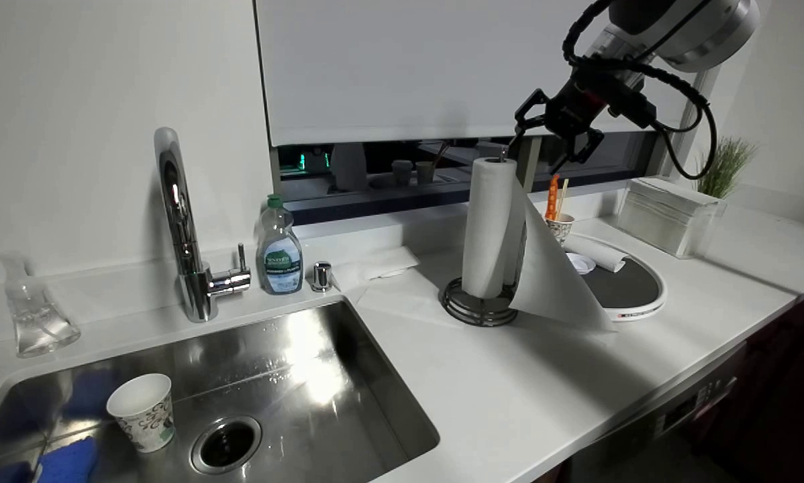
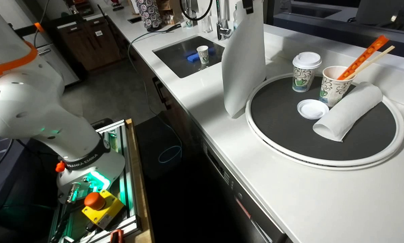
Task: Remove the roll of paper towel from the paper towel holder and put it on the table
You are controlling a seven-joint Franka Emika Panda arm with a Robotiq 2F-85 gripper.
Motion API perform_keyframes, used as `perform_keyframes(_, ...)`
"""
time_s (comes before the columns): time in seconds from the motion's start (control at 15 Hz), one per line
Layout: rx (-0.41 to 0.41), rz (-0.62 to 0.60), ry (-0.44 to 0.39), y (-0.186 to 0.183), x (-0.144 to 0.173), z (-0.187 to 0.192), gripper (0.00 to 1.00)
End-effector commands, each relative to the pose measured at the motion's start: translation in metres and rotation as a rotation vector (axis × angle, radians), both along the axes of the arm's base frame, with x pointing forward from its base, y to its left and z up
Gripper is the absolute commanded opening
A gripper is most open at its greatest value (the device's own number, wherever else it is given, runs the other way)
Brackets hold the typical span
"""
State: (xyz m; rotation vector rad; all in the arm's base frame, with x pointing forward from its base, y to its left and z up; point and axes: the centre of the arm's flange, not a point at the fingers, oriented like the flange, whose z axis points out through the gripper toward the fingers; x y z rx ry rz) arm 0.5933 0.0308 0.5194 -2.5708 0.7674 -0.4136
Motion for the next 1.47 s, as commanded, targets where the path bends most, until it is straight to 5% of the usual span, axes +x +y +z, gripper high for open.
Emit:
perform_keyframes(0.0, 0.02, 0.02, 0.012, 0.005, 0.012, -0.006, 0.96)
perform_keyframes(0.33, 0.02, 0.024, 0.02, 0.009, 0.016, -0.012, 0.91)
perform_keyframes(0.67, 0.016, 0.036, 0.025, 0.014, 0.019, -0.014, 0.53)
perform_keyframes(0.87, 0.011, 0.044, 0.02, 0.018, 0.021, -0.011, 0.48)
perform_keyframes(0.93, 0.01, 0.045, 0.019, 0.019, 0.021, -0.011, 0.27)
perform_keyframes(1.0, 0.01, 0.046, 0.018, 0.02, 0.021, -0.011, 0.26)
perform_keyframes(1.2, 0.01, 0.047, 0.004, 0.02, 0.02, -0.008, 0.02)
perform_keyframes(1.4, 0.015, 0.046, -0.008, 0.019, 0.014, 0.004, 0.05)
